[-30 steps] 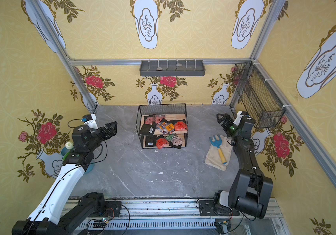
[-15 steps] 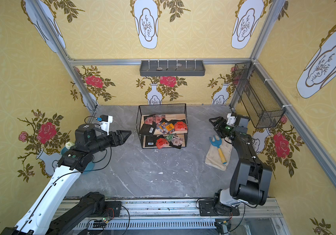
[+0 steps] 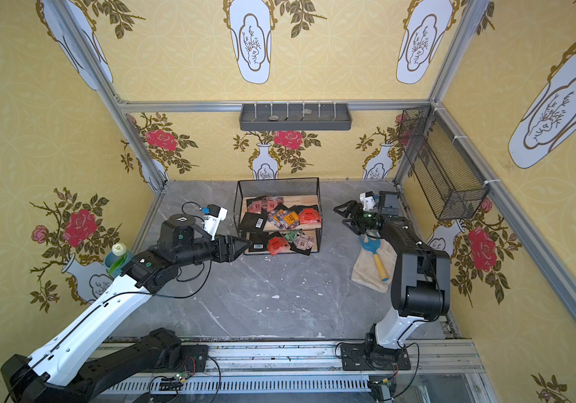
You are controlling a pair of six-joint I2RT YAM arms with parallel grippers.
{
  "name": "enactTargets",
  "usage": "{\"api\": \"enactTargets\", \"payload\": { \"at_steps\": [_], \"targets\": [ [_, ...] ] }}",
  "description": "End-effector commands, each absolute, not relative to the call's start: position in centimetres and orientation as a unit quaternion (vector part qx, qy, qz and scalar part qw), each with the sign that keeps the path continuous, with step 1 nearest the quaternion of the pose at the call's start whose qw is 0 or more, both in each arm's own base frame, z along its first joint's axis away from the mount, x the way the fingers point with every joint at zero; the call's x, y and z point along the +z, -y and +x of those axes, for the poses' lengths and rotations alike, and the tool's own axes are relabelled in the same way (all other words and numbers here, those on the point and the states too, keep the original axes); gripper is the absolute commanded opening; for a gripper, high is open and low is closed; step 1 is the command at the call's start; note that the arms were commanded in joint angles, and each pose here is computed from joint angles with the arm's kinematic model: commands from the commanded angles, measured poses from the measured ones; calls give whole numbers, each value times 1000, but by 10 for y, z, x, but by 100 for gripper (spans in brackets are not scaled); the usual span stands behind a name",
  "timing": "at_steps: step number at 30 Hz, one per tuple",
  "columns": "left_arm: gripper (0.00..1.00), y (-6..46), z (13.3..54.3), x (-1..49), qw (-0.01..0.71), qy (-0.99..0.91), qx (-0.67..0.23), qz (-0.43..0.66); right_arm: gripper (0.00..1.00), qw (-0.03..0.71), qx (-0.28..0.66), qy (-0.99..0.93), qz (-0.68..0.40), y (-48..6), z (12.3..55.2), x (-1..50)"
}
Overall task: Remove the tea bags from the shelf
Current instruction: Pick up the tea bag from the shelf.
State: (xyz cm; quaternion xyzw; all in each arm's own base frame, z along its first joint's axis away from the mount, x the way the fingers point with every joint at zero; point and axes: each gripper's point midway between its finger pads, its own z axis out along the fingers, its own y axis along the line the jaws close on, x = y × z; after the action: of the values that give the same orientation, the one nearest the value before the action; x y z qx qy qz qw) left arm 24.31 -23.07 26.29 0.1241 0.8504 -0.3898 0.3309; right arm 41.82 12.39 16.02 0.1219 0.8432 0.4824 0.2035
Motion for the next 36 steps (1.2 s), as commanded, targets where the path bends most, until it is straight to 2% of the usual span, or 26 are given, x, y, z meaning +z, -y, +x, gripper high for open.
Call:
{"api": "enactTargets", "payload": {
  "at_steps": [1,23,36],
  "targets": [
    [79,239,245,262,332,-849,-390,134,76,205,503,-836,82,-139,418,169],
    [78,257,246,240,307,-854,-397,137,77,175,552,-815,-2,-189,406,182],
    [78,258,244,238,307,-853,-399,136,72,160,550,-820,-13,-202,405,175]
  ]
}}
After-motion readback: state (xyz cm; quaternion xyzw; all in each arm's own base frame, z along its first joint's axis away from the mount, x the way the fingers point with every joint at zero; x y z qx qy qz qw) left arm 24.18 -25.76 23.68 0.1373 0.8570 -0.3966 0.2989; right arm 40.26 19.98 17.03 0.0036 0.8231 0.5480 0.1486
